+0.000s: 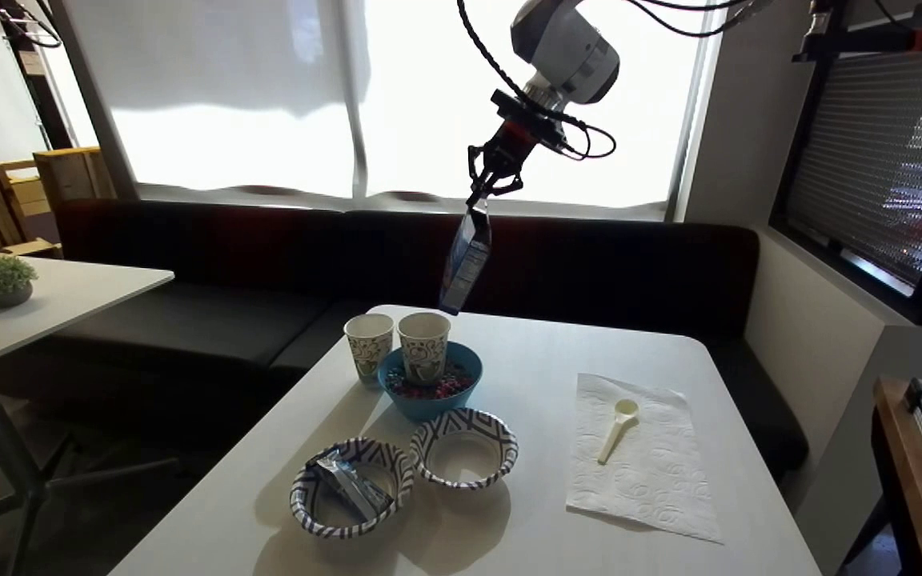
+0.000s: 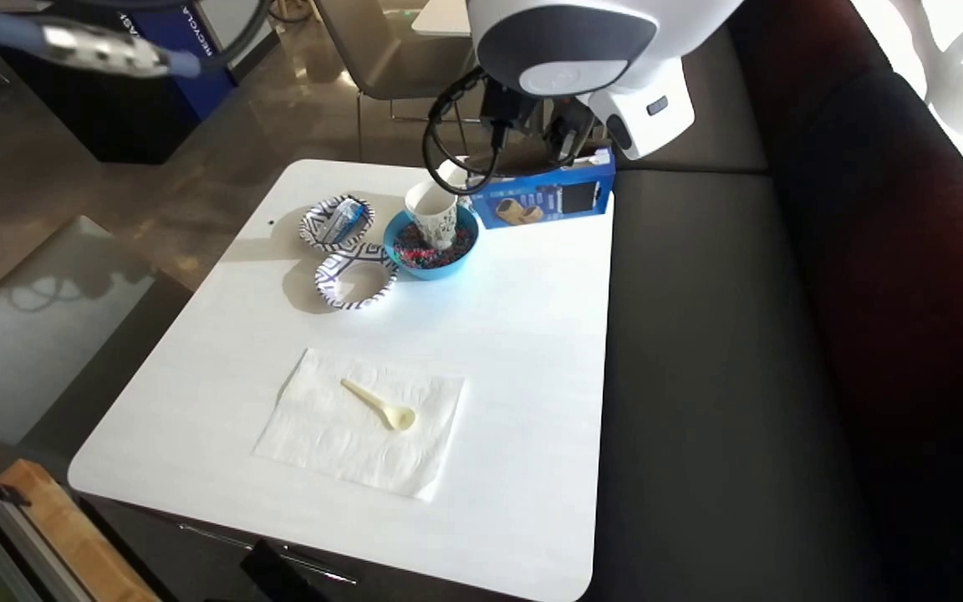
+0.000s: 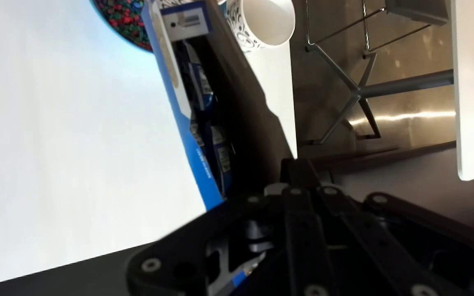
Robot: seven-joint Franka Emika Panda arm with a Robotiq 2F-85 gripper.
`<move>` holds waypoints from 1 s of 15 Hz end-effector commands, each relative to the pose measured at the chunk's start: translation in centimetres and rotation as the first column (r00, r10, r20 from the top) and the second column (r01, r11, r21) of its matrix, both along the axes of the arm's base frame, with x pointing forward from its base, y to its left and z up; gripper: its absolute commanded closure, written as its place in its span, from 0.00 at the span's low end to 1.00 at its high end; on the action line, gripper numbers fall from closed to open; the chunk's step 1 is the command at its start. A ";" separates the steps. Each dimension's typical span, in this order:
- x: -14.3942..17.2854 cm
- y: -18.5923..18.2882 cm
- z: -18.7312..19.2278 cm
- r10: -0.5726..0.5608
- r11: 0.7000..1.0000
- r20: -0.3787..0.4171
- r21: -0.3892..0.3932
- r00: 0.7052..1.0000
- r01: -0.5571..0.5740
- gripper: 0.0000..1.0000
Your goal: Move the box to the right
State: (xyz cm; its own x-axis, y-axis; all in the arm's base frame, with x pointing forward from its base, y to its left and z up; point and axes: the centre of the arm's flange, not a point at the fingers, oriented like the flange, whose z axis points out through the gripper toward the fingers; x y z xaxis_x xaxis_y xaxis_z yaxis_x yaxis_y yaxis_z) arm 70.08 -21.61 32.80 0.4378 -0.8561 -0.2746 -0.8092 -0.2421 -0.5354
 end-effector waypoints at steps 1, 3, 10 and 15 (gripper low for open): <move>3.7 -2.4 -3.1 -0.048 0.999 0.020 0.013 0.999 0.048 1.00; 1.3 -1.6 -3.1 -0.020 1.000 -0.008 -0.001 1.000 0.020 0.99; 2.3 -2.2 -4.1 -0.032 0.999 -0.004 0.003 0.999 0.032 0.99; 2.3 -2.1 -4.0 -0.033 0.999 -0.002 0.004 0.999 0.033 1.00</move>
